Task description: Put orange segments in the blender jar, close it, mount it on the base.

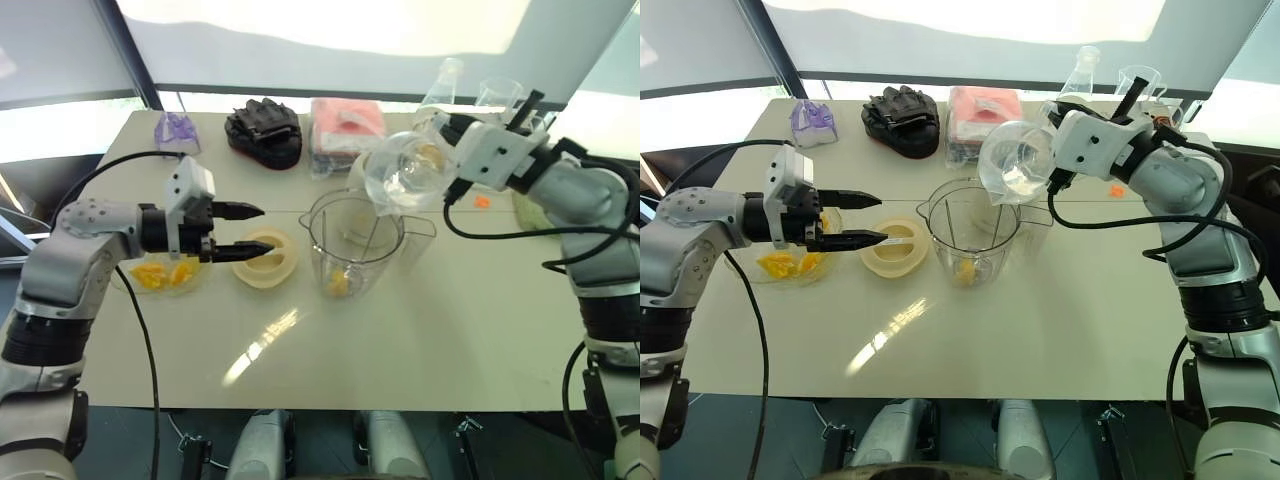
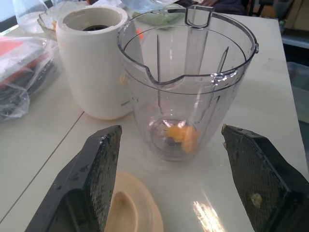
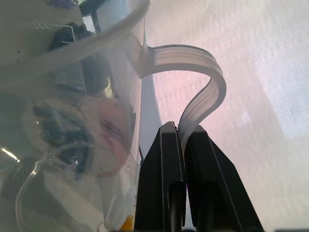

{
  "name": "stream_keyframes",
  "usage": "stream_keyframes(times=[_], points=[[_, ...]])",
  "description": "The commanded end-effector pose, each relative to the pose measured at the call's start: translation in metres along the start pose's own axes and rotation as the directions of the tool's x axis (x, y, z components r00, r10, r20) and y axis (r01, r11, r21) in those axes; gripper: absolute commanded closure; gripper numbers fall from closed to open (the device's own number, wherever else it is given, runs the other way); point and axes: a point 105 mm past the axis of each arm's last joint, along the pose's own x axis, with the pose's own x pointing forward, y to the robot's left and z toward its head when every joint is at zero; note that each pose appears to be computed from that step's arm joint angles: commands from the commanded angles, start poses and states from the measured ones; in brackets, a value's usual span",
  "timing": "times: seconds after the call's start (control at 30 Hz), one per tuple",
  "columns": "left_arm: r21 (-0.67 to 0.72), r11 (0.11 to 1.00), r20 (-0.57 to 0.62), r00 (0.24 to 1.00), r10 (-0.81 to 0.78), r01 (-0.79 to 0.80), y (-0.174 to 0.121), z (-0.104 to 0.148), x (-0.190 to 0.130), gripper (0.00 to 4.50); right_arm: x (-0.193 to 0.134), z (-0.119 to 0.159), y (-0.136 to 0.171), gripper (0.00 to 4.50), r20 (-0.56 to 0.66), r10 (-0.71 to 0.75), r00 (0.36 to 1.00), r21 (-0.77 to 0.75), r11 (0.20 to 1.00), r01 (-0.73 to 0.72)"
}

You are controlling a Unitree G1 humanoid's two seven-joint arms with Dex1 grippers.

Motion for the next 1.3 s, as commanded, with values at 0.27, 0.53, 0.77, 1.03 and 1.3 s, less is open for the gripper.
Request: stream_keyframes(times=[0.27,0.53,0.77,1.03,1.3], points=[[0.048,0.999,0.024,1.0,0.004,-0.005,0.0,0.013,0.0,1.06,0.005,0.014,-0.022,4.43,0.061,-0.067,0.996,-0.137,0.988,0.075],[0.046,0.999,0.031,1.0,0.002,-0.004,0.0,0.016,0.003,1.06,0.004,0.011,-0.023,4.43,0.047,-0.061,0.997,-0.192,0.979,0.069],[0.047,0.999,0.032,0.999,0.0,-0.001,0.0,0.017,0.004,1.06,0.003,0.01,-0.022,4.43,0.05,-0.077,0.996,-0.225,0.97,0.087],[0.044,0.999,0.041,0.999,-0.009,0.007,0.001,0.02,0.005,1.06,0.0,0.005,-0.026,4.43,0.032,-0.128,0.991,-0.098,0.987,0.131],[0.044,0.997,0.09,0.994,-0.06,0.056,-0.005,0.033,0.004,1.06,-0.027,-0.014,-0.013,4.43,-0.079,-0.159,0.984,0.538,0.824,0.177]])
